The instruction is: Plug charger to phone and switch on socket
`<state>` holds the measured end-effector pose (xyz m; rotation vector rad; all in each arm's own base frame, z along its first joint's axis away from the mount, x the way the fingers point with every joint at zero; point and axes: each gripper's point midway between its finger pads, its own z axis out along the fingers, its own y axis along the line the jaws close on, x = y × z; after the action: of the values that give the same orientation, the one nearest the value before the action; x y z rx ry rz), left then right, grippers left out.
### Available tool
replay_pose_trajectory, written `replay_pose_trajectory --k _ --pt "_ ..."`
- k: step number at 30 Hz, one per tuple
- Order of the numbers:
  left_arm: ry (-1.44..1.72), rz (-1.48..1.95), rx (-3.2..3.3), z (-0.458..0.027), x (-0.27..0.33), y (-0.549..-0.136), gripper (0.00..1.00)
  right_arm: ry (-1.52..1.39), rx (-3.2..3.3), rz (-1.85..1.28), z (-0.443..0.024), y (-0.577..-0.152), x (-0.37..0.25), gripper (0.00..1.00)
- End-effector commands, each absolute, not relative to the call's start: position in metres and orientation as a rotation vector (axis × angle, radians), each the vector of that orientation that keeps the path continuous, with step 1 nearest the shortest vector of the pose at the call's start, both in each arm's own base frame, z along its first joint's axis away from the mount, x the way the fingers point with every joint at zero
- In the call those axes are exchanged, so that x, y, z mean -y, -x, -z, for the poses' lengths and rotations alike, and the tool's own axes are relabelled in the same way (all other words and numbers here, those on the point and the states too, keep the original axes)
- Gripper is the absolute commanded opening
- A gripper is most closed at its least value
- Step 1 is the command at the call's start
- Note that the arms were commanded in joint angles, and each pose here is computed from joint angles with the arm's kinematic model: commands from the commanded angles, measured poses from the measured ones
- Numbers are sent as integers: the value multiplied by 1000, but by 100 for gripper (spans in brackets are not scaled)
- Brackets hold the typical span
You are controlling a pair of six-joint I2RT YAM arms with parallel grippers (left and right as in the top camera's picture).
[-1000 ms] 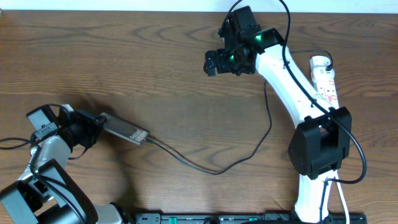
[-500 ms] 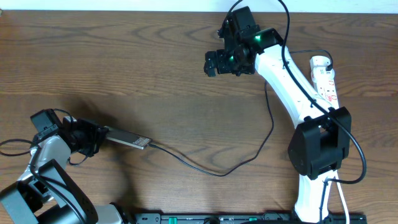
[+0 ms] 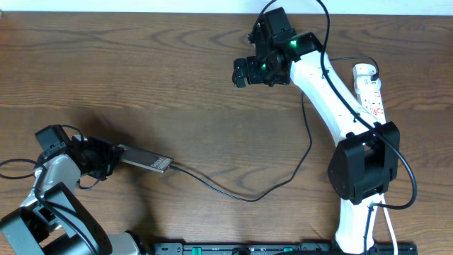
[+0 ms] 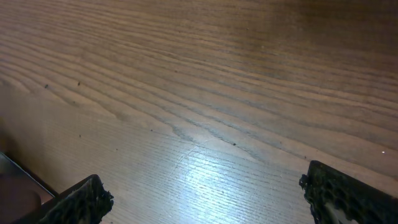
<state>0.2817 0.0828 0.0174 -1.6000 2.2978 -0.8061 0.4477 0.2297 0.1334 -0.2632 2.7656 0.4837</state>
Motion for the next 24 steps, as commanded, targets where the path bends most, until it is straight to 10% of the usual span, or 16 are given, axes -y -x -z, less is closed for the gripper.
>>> replay_pose_trajectory --k 1,24 --pt "1585 779 -2289 -22 -88 -285 14 261 -2742 -482 -143 -449 -233 99" --pt "1585 776 -2318 -21 -85 -280 29 261 -2742 -481 -143 -449 -233 99"
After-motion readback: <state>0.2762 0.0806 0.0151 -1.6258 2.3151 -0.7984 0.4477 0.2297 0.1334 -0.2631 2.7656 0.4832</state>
